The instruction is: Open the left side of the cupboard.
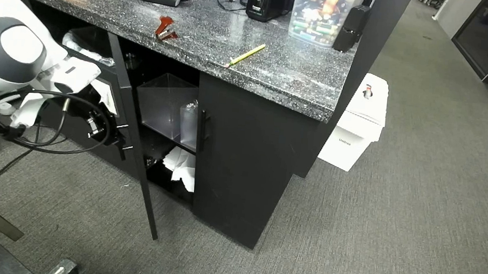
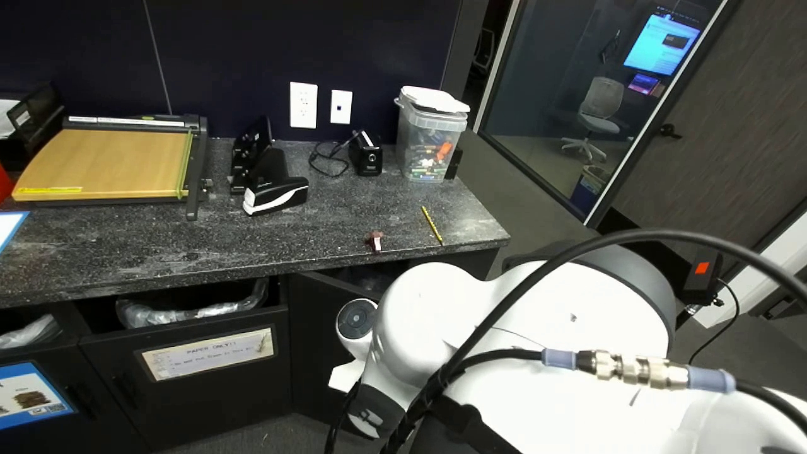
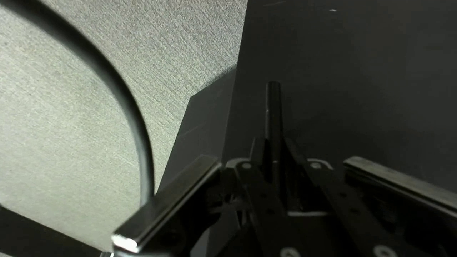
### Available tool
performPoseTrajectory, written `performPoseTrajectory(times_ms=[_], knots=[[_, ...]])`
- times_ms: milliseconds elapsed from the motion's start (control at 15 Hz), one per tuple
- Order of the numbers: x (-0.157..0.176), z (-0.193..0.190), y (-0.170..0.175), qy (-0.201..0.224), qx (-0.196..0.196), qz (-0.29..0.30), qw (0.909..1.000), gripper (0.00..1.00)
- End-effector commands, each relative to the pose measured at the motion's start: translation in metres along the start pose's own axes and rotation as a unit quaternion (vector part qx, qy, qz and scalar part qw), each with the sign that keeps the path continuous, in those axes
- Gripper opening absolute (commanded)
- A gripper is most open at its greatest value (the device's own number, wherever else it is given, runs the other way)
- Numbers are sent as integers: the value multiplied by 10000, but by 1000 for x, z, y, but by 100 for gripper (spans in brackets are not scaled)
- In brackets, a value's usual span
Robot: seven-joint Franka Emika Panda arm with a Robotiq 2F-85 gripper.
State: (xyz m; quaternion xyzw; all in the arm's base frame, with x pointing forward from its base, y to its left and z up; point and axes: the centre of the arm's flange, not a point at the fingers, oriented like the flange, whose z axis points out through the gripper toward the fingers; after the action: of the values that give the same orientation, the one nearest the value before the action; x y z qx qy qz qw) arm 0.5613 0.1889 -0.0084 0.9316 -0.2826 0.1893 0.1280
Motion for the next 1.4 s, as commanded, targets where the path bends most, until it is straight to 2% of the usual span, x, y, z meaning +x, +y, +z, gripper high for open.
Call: performPoseTrajectory(times_ms=[0, 200, 267, 333, 400, 667, 933, 1000, 1133, 1333], knots=[[-30, -37, -3, -560, 240, -547, 9966, 4], [-40, -49, -5, -871, 286, -587, 9941, 4], [-43, -52, -6, -973, 300, -598, 9930, 12], [-46, -56, -8, -1080, 323, -609, 9918, 42], [-48, -58, -9, -1168, 319, -701, 9902, 43], [-47, -72, -15, -1725, -14, -1511, 9734, 71], [-32, -84, -14, -2321, -530, -2267, 9444, 98], [-49, -74, -12, -2058, -367, -1944, 9584, 82], [-40, -80, -11, -2224, -470, -2111, 9507, 97], [-38, -80, -11, -2250, -461, -2162, 9490, 99]])
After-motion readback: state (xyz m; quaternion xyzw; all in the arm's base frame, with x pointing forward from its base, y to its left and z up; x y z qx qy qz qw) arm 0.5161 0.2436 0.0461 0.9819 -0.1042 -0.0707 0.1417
